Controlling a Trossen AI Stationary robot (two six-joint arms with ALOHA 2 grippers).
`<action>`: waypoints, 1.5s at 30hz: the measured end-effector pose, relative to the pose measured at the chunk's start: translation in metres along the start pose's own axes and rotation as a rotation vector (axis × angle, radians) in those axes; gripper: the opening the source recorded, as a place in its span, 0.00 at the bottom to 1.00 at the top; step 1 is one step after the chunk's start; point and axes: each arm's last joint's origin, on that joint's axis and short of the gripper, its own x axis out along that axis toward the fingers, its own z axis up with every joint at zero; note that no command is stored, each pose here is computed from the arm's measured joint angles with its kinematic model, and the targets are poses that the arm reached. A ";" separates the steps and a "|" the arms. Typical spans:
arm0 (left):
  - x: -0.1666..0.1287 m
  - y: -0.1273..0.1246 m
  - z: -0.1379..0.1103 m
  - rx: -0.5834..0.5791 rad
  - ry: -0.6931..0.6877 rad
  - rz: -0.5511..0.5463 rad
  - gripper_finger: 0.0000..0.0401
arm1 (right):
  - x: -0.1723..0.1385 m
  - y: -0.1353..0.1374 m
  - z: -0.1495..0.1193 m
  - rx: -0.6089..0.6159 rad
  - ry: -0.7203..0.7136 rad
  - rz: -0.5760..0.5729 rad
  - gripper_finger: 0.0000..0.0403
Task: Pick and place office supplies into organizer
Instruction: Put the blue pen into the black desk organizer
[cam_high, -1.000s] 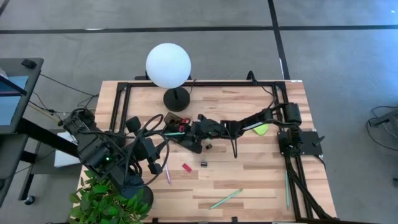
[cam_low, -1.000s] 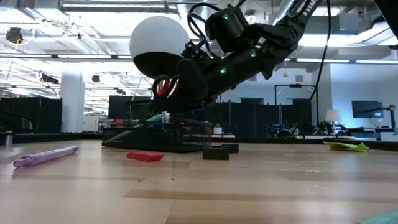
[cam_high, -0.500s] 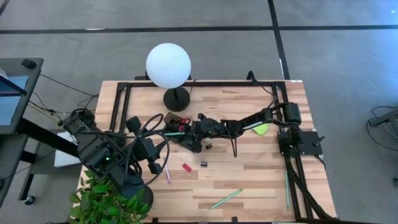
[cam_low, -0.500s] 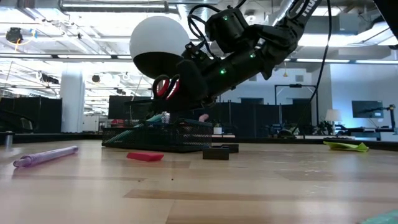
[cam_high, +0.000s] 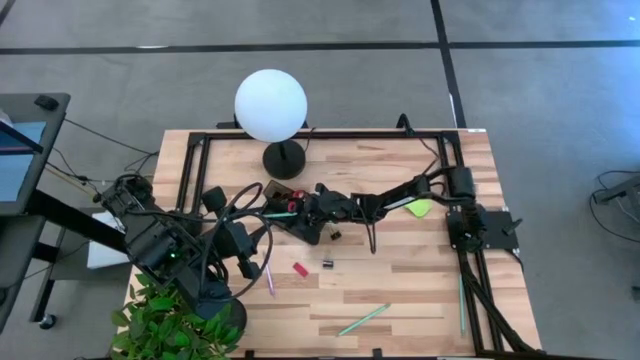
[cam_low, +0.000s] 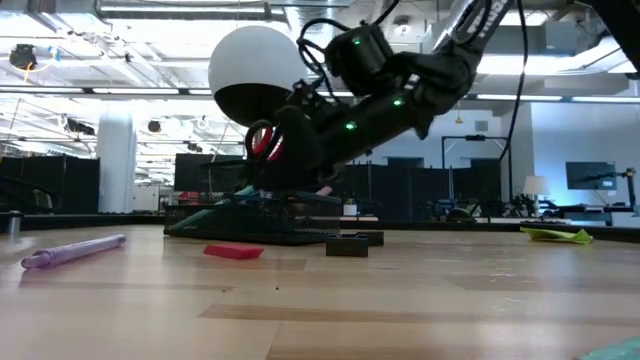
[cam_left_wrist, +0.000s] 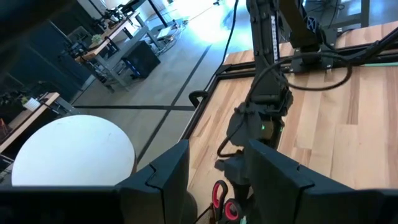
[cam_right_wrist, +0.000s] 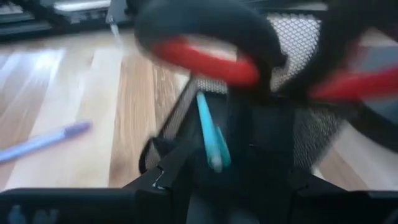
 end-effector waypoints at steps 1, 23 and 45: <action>0.000 0.000 0.000 0.000 0.000 0.000 0.38 | 0.003 0.001 0.000 0.000 -0.003 -0.001 0.32; 0.000 0.000 0.000 0.029 0.000 0.000 0.38 | 0.008 0.006 -0.010 -0.030 0.055 -0.091 0.30; 0.000 0.000 0.000 0.002 0.001 -0.001 0.38 | 0.013 0.015 0.018 -0.137 0.077 -0.093 0.29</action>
